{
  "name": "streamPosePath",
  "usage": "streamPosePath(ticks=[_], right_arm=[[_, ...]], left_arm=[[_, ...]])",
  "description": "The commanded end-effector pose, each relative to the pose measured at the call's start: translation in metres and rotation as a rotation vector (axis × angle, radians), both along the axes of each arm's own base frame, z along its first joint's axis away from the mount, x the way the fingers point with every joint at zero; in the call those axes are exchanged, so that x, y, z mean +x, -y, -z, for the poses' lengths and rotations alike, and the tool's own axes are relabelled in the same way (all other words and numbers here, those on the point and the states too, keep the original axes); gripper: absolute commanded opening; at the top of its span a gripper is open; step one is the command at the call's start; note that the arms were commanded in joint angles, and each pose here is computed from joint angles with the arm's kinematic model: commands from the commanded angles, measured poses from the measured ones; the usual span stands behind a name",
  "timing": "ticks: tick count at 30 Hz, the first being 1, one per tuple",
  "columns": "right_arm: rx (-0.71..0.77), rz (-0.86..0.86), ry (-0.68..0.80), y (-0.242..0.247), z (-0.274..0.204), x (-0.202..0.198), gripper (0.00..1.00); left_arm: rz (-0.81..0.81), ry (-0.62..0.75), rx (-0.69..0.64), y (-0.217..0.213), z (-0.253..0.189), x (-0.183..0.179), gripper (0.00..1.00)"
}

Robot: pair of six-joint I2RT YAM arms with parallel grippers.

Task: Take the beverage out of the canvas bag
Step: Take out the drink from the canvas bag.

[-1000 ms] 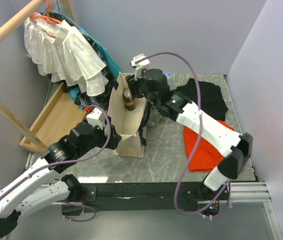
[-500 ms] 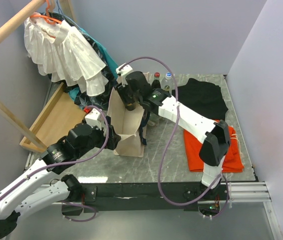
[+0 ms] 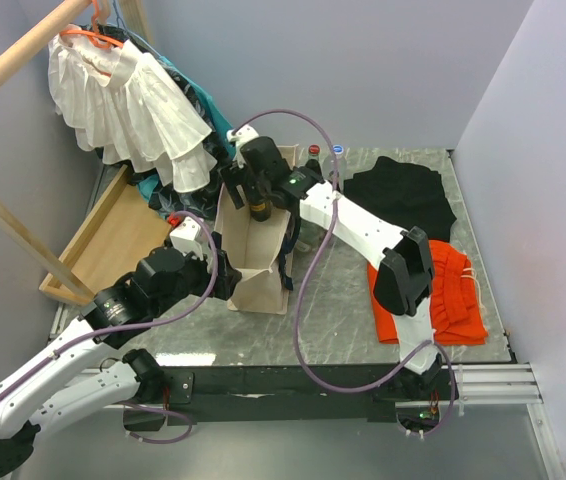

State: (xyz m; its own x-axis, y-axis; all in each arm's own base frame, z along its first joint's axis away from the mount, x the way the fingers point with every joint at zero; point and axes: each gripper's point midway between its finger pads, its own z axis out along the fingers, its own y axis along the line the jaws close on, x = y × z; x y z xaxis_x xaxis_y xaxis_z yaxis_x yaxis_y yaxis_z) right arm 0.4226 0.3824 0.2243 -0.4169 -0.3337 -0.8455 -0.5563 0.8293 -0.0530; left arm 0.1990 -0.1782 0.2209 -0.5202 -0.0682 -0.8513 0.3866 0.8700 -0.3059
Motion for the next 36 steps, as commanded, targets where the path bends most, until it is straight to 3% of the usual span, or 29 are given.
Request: streamPosePath(ticks=[1, 15, 36], right_arm=[[0.086, 0.038, -0.014, 0.010, -0.018, 0.016, 1.00], [0.109, 0.079, -0.111, 0.015, 0.006, 0.037, 1.00], [0.026, 0.154, -0.129, 0.025, 0.036, 0.056, 0.96]], left_arm=[[-0.004, -0.002, -0.001, -0.001, -0.003, -0.002, 0.96], [-0.007, -0.012, 0.010, 0.000, 0.001, 0.000, 0.96], [-0.013, -0.020, 0.021, 0.000, 0.004, 0.001, 0.96]])
